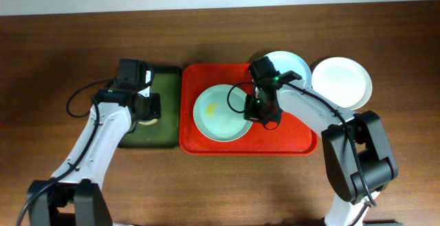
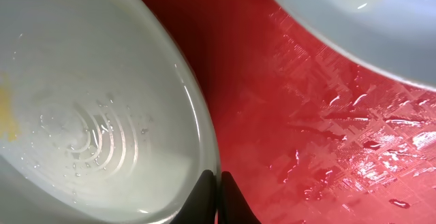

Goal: Clean dirty plates on tray and stack at the side
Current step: 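Lift the sponge with the left gripper and move it over the light-blue plate, then scrub the light-blue plate with the held sponge using the left gripper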

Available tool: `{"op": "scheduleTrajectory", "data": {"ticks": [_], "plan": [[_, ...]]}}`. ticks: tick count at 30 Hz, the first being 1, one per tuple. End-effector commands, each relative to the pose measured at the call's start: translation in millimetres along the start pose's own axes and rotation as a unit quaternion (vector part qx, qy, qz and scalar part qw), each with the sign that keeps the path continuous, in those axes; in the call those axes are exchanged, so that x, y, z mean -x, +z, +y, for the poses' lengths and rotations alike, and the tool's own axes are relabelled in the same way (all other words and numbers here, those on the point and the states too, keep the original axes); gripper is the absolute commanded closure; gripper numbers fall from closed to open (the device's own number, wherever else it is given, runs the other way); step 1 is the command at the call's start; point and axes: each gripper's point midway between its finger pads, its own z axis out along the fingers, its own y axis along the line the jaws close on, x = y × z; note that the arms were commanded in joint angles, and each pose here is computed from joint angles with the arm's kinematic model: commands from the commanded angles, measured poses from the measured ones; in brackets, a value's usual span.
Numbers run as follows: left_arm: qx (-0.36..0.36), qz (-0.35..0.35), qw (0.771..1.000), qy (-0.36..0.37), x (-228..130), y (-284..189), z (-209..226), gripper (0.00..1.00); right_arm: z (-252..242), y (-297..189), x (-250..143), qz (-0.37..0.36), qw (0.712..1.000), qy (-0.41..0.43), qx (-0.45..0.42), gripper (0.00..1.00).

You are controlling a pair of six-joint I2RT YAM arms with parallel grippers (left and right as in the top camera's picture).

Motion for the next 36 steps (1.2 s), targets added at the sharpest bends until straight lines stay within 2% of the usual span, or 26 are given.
{"op": "scheduleTrajectory", "data": {"ticks": [1, 3, 6, 9, 16, 25, 36], "plan": [[-0.028, -0.011, 0.999, 0.014, 21.8, -11.0, -12.3, 1.00, 3.7, -1.7, -4.3, 0.004, 1.000, -0.021, 0.008, 0.96], [-0.063, -0.010, 0.998, 0.014, 23.6, -6.7, -25.0, 1.00, 3.8, -1.7, -4.2, 0.003, 1.000, -0.021, 0.009, 0.96], [-0.079, -0.001, 0.997, 0.012, 21.3, 1.3, -40.0, 1.00, 5.9, -1.7, -5.4, 0.007, 1.000, -0.021, 0.015, 0.96], [-0.118, 0.015, 0.992, 0.033, 12.7, 5.4, -73.0, 1.00, 9.8, -1.0, -7.3, 0.007, 0.999, -0.027, 0.016, 0.96], [-0.140, 0.033, 0.988, 0.063, -5.6, 18.5, -132.8, 1.00, 16.2, 0.6, -11.1, 0.005, 0.999, -0.039, 0.014, 0.96], [-0.138, 0.054, 0.986, 0.076, -16.1, 36.9, -143.2, 1.00, 23.2, 3.1, -16.3, -0.002, 0.996, -0.085, 0.001, 0.96], [-0.142, 0.041, 0.988, 0.047, -3.4, 32.4, -147.1, 1.00, 19.8, 3.5, -11.9, -0.018, 0.994, -0.104, -0.020, 0.96]]}}
